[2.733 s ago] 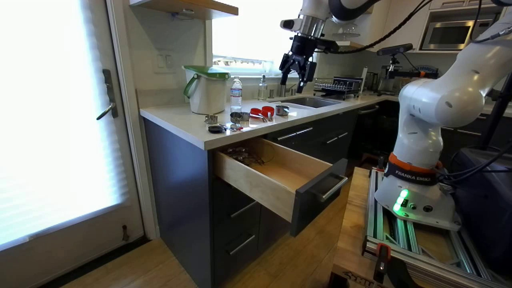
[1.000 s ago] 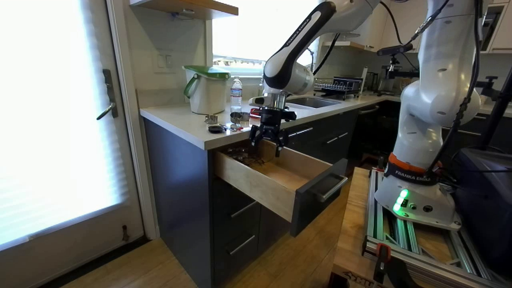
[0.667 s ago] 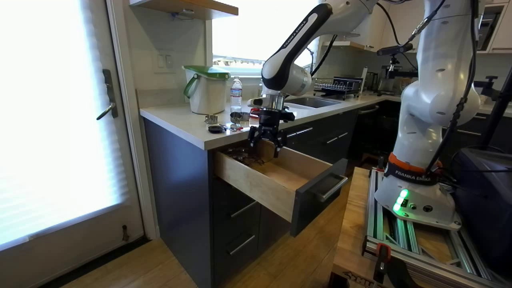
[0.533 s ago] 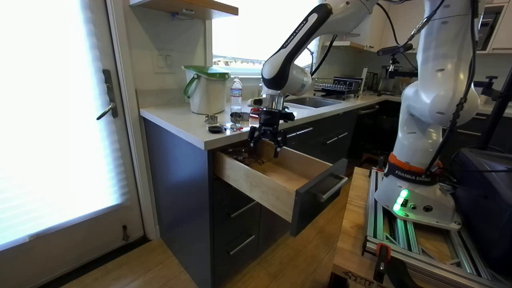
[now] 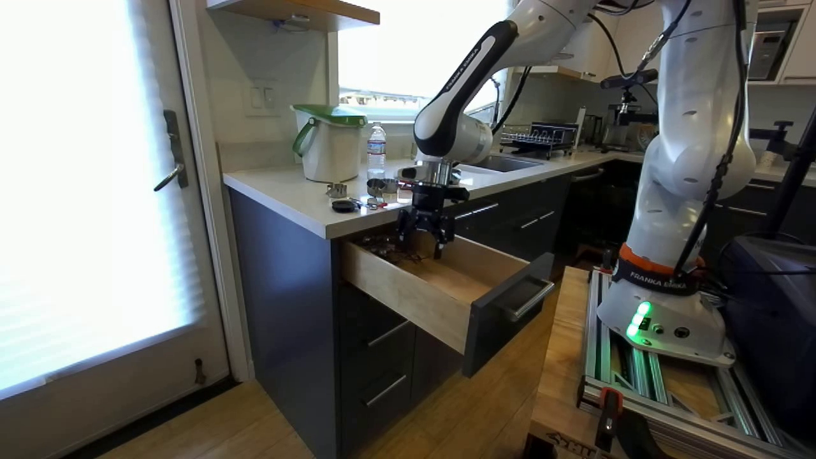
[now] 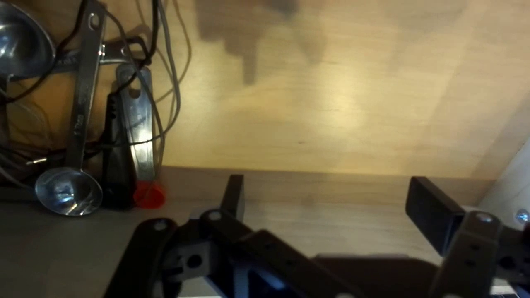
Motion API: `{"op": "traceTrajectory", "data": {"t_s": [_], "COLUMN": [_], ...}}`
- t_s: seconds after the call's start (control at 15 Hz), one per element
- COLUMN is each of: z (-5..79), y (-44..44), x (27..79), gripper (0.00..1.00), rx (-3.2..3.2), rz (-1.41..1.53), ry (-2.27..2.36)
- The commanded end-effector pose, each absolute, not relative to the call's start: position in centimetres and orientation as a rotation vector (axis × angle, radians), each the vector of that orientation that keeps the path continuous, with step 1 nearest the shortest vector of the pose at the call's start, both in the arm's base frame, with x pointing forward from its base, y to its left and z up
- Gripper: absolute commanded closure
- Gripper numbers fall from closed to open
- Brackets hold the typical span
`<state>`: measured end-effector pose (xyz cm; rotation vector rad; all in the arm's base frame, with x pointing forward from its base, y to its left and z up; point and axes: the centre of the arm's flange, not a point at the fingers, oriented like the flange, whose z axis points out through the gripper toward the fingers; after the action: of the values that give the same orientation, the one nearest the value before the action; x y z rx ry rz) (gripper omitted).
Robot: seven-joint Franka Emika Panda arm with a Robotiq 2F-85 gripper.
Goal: Pick up the silver and red measuring spoon from the open drawer and put it on the kitchen counter
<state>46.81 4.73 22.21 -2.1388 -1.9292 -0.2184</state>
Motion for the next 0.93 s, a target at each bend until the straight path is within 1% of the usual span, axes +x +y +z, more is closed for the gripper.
{"op": "traceTrajectory", "data": {"t_s": [0.0,0.13,0.2,0.27,0.4,0.47,0.53,0.6,0.73,0.8,0.87], "z": [19.9,19.2,18.9,18.5,18.1,17.8,17.6,17.3,16.8,16.7,16.6], "y": [4.9,5.0,5.1,5.1,5.1,5.1,4.9,4.8,4.7,4.9,5.0], "x": [48.1,48.6,48.9,49.3,49.9,50.1,50.4,50.6,50.8,50.9,51.0], "gripper": [0.00,0.02,0.13,0.23,0.37,0.41,0.43,0.49,0.42,0.46,0.42], "rx": [-2.153,-2.163,-2.167,-2.180,-2.202,-2.216,-2.231,-2.249,-2.302,-2.326,-2.353], "rz": [-0.214,-0.218,-0.213,-0.218,-0.235,-0.236,-0.242,-0.248,-0.266,-0.283,-0.305], "ry": [-1.941,-1.941,-1.943,-1.947,-1.955,-1.957,-1.959,-1.963,-1.963,-1.965,-1.964]}}
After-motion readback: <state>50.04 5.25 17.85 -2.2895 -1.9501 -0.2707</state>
